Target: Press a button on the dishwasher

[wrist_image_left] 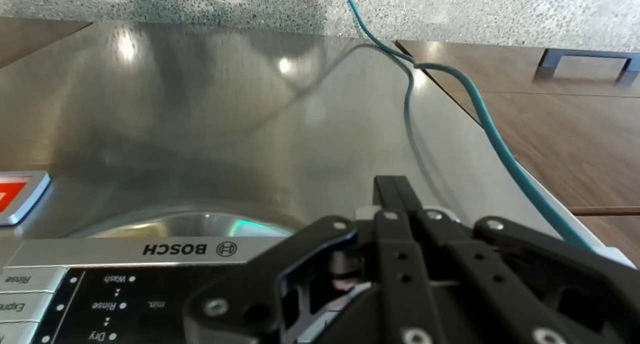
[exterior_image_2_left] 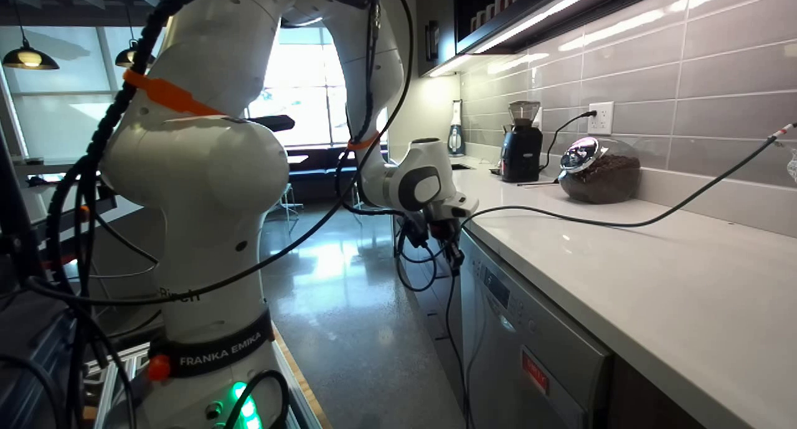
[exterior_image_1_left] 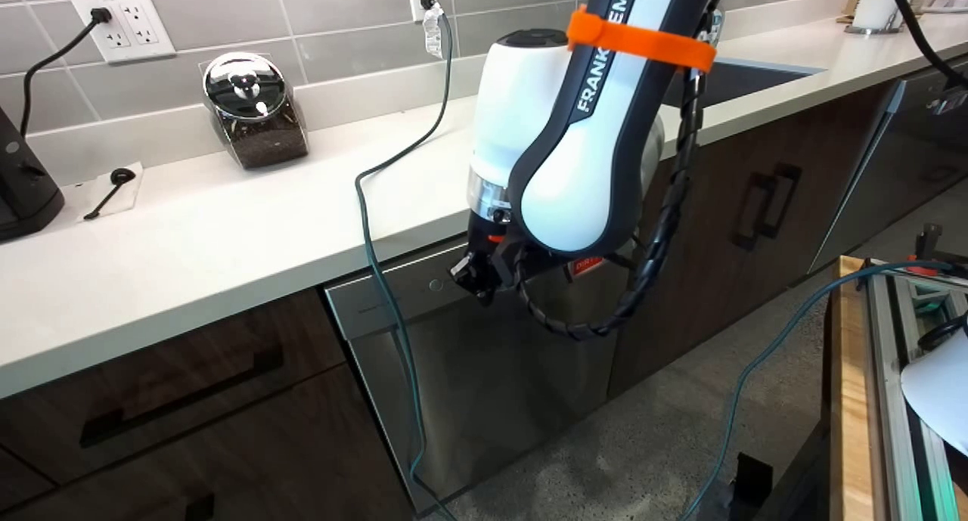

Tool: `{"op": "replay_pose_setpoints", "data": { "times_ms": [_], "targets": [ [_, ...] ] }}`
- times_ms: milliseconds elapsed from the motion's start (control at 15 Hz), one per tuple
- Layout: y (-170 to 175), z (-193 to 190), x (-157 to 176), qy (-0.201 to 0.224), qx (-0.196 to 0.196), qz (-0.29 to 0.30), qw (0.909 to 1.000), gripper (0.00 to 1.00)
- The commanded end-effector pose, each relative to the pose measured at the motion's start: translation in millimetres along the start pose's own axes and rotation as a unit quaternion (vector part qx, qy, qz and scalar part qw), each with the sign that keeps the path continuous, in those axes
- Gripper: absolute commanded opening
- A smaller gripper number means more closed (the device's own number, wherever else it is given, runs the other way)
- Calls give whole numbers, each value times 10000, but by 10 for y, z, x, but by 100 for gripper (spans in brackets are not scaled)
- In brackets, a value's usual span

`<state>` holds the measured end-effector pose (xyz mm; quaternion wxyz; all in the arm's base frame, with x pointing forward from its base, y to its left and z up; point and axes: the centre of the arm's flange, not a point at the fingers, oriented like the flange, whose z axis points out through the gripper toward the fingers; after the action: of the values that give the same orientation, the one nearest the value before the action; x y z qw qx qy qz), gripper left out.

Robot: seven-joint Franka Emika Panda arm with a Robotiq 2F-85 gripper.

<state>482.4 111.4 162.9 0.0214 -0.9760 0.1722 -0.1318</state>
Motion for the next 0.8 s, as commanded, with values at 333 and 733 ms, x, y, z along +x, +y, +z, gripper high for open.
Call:
{"op": "replay_pose_setpoints", "data": {
  "times_ms": [333, 733],
  "targets": [
    [-6, 106, 96, 134, 1, 58, 9999, 0],
    [-4, 151, 155, 143, 17, 67, 9999, 0]
  ]
}}
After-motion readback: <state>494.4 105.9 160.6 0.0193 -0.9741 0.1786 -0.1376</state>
